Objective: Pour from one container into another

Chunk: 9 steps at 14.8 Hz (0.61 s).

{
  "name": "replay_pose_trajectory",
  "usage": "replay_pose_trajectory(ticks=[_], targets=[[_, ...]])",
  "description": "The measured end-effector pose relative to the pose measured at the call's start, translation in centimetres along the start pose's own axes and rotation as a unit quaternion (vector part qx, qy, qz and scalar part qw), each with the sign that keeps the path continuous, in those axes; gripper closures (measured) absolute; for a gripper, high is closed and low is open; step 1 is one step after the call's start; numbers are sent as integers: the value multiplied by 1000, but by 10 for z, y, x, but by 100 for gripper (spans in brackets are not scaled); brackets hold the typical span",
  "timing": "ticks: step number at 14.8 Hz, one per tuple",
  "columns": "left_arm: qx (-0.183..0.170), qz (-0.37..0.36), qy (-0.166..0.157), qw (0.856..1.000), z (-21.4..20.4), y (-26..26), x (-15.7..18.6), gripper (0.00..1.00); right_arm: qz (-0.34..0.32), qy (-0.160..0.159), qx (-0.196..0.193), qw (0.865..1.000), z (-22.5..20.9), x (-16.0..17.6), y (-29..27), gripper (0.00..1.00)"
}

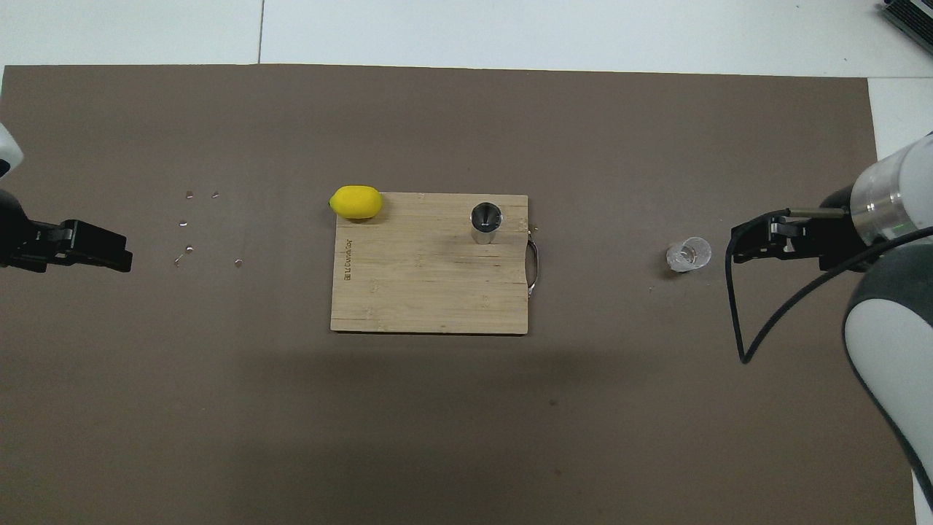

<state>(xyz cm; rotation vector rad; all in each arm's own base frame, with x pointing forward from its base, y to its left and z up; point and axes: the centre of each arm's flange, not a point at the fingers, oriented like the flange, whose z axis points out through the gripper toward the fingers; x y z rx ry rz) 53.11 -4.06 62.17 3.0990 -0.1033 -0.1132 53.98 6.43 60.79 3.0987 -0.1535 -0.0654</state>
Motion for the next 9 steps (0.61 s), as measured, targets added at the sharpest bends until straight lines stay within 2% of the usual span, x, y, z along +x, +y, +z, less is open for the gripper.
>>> replay_pose_trajectory(ticks=[4,9], targets=[[0,0,0,1000,0,0,0,0,-38,0,0,999,0,0,0,0],[0,0,0,1000,0,0,0,0,-44,0,0,999,0,0,0,0]])
